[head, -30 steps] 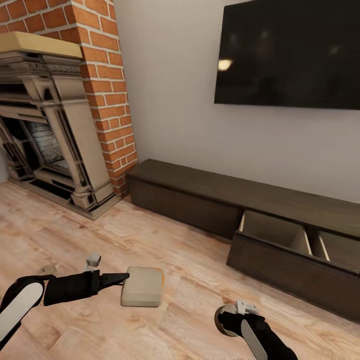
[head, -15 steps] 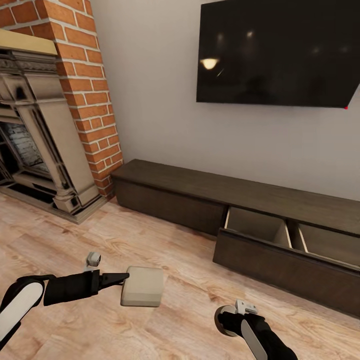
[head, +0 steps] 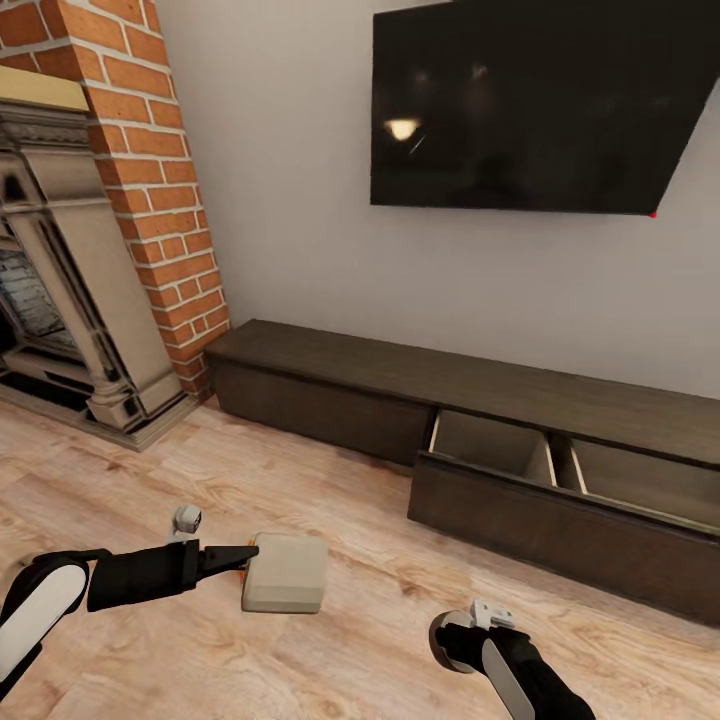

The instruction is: Place each of the two pumpkins and all three candles from the living room inside a cabinet in the living room (use any cabinet), then make sure every cabinet is closed, and position the cauldron so it is next to a table in the living room.

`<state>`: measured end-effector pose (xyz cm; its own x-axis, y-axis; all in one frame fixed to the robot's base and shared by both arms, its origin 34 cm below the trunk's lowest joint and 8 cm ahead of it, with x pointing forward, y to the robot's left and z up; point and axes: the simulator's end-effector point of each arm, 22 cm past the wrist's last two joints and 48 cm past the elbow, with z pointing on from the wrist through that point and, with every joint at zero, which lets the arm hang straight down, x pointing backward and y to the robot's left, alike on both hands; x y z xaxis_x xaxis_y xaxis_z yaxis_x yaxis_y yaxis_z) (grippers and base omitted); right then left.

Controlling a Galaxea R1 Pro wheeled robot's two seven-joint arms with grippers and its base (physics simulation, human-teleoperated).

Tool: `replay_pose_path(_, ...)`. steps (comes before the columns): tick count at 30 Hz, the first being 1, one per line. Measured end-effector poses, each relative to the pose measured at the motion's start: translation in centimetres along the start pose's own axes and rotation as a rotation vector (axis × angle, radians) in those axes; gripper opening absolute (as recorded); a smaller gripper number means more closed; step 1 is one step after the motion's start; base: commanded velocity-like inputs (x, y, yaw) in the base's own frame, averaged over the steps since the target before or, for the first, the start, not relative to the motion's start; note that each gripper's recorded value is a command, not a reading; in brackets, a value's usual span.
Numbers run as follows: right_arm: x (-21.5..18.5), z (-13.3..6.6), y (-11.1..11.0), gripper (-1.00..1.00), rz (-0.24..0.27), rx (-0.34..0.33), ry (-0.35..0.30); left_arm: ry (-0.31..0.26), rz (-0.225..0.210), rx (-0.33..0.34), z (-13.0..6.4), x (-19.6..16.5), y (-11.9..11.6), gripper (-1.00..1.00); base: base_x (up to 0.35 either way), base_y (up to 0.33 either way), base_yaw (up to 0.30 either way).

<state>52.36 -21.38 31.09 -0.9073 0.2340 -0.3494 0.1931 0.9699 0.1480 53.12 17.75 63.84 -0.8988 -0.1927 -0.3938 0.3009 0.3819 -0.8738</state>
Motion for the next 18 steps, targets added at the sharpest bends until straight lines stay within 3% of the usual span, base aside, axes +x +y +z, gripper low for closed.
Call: replay_pose_path(18, -0.55, -0.39, 0.17, -1.0, -0.001, -0.004, -0.014, -0.004, 0.016, -0.003, -0.18, -0.14, -0.42, -1.0, -0.272, -0.162, -0.253)
